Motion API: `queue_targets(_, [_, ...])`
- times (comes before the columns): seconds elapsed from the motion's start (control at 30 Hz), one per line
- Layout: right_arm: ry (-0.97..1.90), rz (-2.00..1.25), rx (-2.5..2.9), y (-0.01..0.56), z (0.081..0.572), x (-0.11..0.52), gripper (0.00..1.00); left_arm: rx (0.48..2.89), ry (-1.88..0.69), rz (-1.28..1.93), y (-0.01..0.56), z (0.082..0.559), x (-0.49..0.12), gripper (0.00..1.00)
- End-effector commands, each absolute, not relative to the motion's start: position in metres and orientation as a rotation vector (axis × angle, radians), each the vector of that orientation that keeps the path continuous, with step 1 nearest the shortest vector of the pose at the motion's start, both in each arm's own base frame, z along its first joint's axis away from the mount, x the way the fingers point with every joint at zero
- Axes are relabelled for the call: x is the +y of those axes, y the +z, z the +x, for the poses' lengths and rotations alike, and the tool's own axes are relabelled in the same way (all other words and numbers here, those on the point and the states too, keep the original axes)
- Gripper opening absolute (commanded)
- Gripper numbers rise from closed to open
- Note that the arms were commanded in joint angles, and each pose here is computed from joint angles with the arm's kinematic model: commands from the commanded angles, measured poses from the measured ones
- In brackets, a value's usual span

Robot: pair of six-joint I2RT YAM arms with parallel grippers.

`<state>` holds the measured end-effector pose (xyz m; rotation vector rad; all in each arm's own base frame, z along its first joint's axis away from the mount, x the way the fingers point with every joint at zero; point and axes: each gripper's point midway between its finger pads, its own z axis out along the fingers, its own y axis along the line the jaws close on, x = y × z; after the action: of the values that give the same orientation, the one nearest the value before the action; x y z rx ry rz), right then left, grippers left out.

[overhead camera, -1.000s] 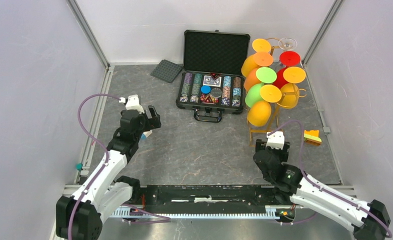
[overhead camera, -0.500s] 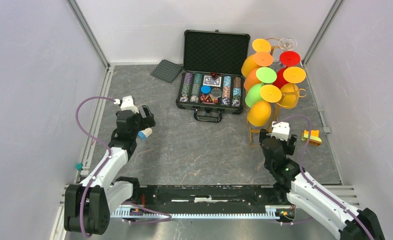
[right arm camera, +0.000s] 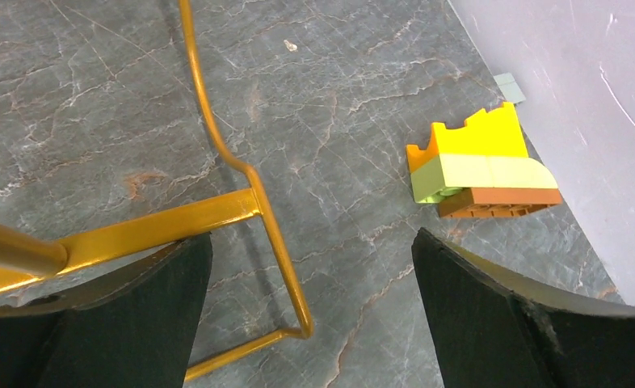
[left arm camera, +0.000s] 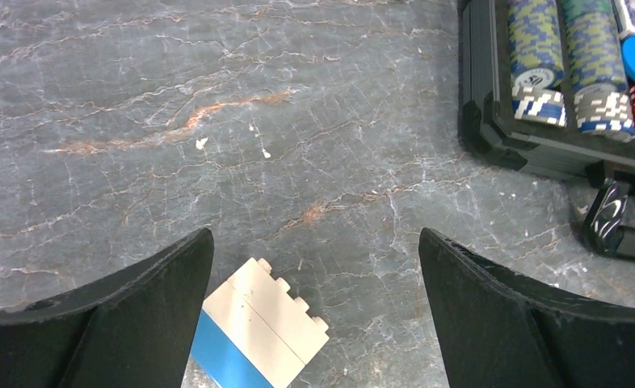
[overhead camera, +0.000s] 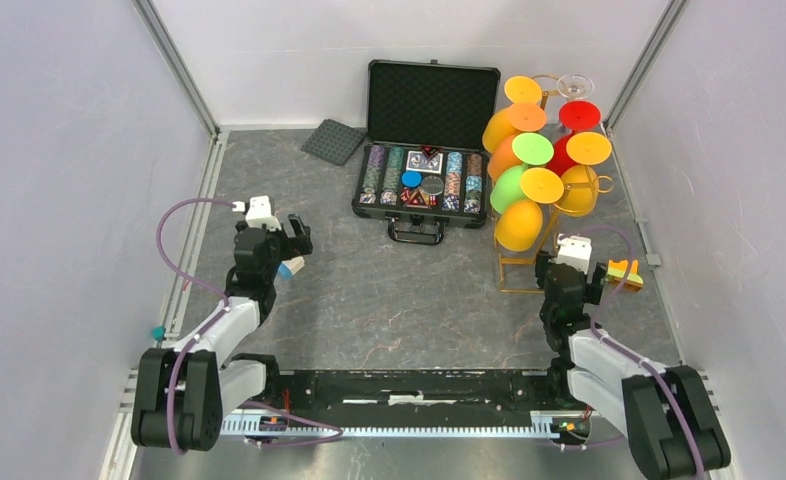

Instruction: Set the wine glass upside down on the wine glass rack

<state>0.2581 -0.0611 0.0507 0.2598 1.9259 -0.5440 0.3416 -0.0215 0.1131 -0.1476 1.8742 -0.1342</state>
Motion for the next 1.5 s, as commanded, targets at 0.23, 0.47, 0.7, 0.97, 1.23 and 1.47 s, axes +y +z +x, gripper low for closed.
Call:
queue_targets(0.23, [-0.509,0.194,1.708,0.075,0.275,-0.061,0.98,1.736,-0.113,-0.016,0.111,0.357,-0.025,1.00])
queue_targets(0.47, [-0.494,0.164,1.655,0.087,0.285,-0.057,0.98,1.690,-0.029,0.033,0.112,0.367,-0.017,1.00])
queue_targets(0.7, [-0.458,0.104,1.648,0.085,0.295,-0.049,0.98,1.707,-0.030,0.032,0.093,0.377,-0.016,1.00])
queue_targets(0.97, [-0.414,0.047,1.618,0.086,0.289,-0.042,0.98,1.717,-0.060,0.057,0.091,0.376,-0.020,1.00])
queue_targets(1.23, [-0.416,0.056,1.608,0.087,0.288,-0.043,0.98,1.735,0.035,-0.047,0.089,0.380,-0.003,1.00])
queue_targets(1.47, [-0.416,0.057,1.609,0.087,0.288,-0.043,0.98,1.738,0.023,-0.022,0.088,0.380,-0.006,1.00])
